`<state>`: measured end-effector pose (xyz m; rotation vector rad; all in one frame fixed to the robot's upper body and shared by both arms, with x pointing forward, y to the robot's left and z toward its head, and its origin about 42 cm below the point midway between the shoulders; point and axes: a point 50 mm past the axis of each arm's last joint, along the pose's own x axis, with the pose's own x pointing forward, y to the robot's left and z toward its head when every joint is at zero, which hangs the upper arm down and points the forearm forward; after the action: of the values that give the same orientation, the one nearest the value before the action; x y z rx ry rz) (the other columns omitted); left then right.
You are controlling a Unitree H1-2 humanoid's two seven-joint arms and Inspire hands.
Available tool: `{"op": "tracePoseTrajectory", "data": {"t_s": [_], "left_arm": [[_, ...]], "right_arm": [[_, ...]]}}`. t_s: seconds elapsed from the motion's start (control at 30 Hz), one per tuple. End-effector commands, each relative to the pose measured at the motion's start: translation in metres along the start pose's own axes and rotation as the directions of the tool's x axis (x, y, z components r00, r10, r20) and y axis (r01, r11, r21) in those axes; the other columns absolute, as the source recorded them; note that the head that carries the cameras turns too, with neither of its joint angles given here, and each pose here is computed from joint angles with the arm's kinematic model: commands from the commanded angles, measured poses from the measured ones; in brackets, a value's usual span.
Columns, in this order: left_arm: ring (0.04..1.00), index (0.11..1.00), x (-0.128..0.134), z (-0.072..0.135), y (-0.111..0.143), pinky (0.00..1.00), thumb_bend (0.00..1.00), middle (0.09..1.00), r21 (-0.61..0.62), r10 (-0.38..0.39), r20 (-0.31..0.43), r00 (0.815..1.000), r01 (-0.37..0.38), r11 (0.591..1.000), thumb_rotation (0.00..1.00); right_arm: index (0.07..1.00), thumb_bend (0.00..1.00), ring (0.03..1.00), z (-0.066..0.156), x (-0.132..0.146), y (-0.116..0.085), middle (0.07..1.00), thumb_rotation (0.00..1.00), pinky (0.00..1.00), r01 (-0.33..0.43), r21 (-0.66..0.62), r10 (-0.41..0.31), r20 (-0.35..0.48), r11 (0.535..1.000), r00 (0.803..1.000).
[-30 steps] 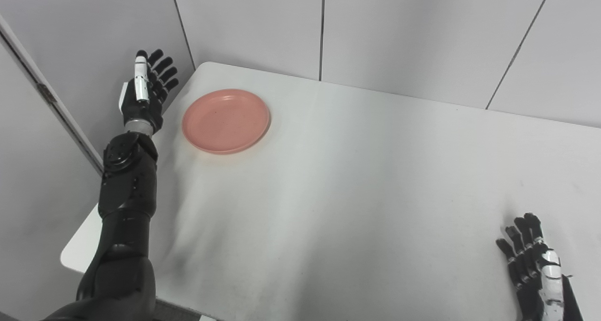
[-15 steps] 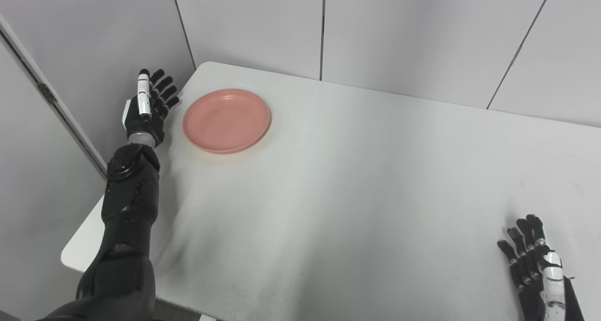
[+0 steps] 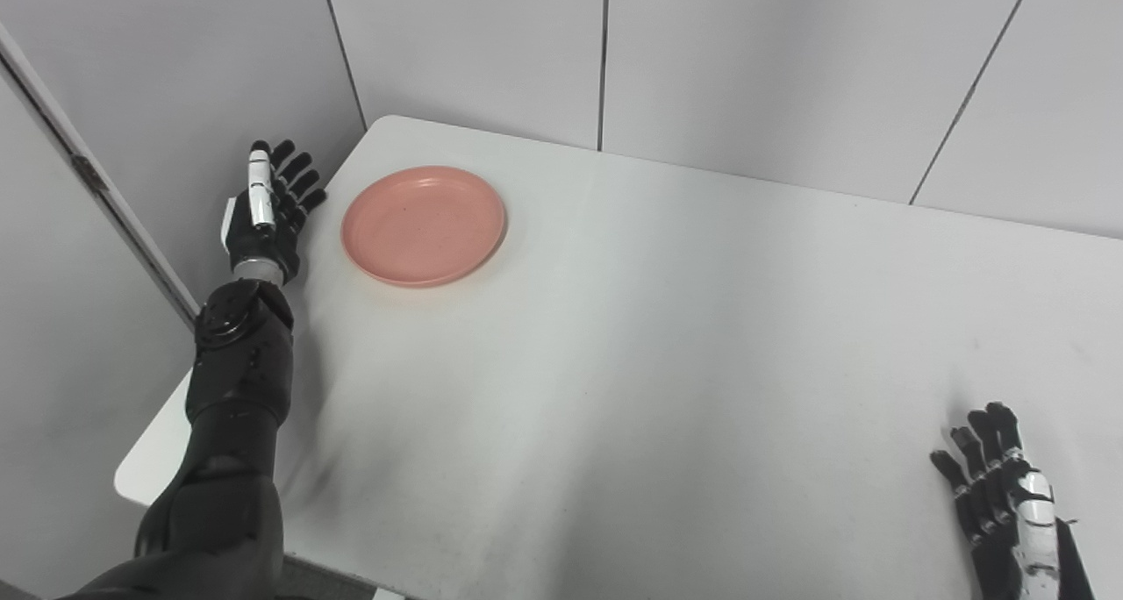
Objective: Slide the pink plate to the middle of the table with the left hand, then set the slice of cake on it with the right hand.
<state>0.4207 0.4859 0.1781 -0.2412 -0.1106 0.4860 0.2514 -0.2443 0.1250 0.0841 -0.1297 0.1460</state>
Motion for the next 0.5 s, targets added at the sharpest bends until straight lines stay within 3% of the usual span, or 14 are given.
{"op": "tracePoseTrajectory", "data": {"t_s": [0.0,0.2,0.47], "left_arm": [[0.862,0.836,0.005,0.011,-0.004,0.87,0.42,0.848,-0.007,-0.019,0.048,0.999,0.020,1.000,1.00],[0.846,0.814,-0.002,-0.004,-0.017,0.85,0.40,0.836,-0.031,-0.020,0.020,1.000,0.021,0.999,1.00],[0.867,0.842,-0.010,-0.020,-0.037,0.87,0.41,0.862,-0.025,-0.107,-0.003,0.994,0.107,0.994,1.00]], "right_arm": [[1.000,0.53,0.987,0.002,-0.004,-0.003,1.000,1.00,1.00,0.009,-0.012,-0.009,-0.014,1.000,1.000],[1.000,0.52,0.992,0.001,-0.003,-0.004,1.000,1.00,1.00,-0.002,-0.007,0.002,-0.008,1.000,1.000],[1.000,0.54,0.988,0.002,-0.003,-0.004,1.000,1.00,1.00,0.004,-0.010,-0.004,-0.016,1.000,1.000]]}}
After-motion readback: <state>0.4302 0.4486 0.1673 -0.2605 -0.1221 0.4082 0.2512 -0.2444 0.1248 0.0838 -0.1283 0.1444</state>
